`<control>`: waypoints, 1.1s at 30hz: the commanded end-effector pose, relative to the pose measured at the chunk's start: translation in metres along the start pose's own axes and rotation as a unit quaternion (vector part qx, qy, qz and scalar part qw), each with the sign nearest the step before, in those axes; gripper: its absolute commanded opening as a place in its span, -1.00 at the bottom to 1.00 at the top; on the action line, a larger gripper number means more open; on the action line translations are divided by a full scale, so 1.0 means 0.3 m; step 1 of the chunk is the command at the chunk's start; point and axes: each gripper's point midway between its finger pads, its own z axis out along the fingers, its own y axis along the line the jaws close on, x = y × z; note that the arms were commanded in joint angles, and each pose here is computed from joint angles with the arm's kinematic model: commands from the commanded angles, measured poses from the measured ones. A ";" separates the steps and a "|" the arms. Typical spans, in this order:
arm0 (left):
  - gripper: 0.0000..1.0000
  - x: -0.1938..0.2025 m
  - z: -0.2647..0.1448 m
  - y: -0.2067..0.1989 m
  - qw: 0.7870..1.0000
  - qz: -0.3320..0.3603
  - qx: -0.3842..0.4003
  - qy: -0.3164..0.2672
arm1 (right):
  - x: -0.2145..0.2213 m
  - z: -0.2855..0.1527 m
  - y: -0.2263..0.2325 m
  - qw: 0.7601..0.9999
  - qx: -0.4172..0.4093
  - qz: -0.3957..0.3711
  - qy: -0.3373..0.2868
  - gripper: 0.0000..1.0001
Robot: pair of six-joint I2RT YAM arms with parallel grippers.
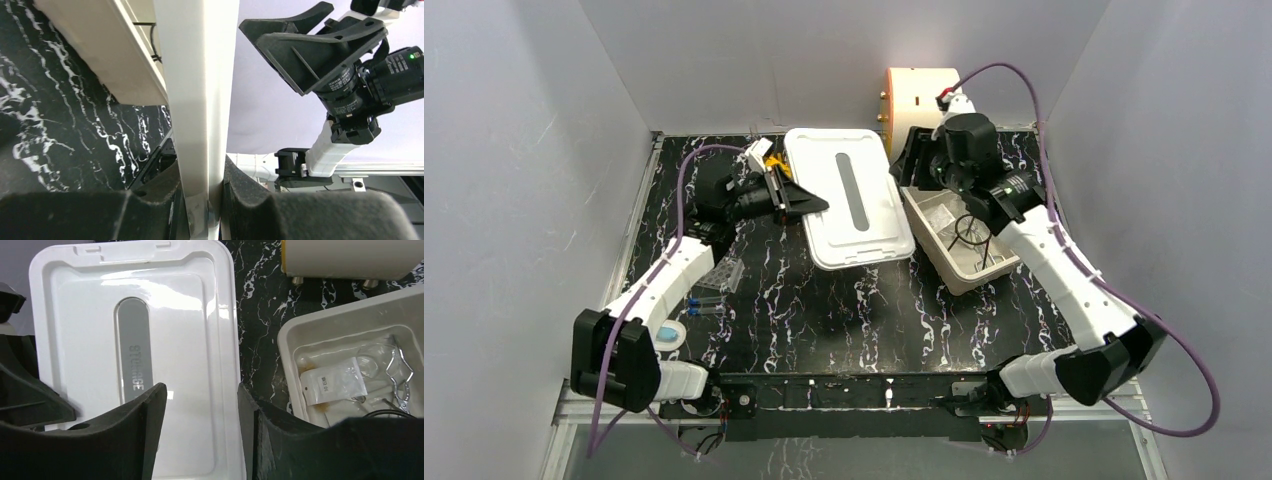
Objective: Organize the chemistry lab equipment
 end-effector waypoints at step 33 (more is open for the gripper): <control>-0.87 0.180 0.922 -0.145 0.995 -0.054 0.061 -0.054 | 0.050 -0.307 -0.530 0.937 0.350 -0.010 -0.013 0.20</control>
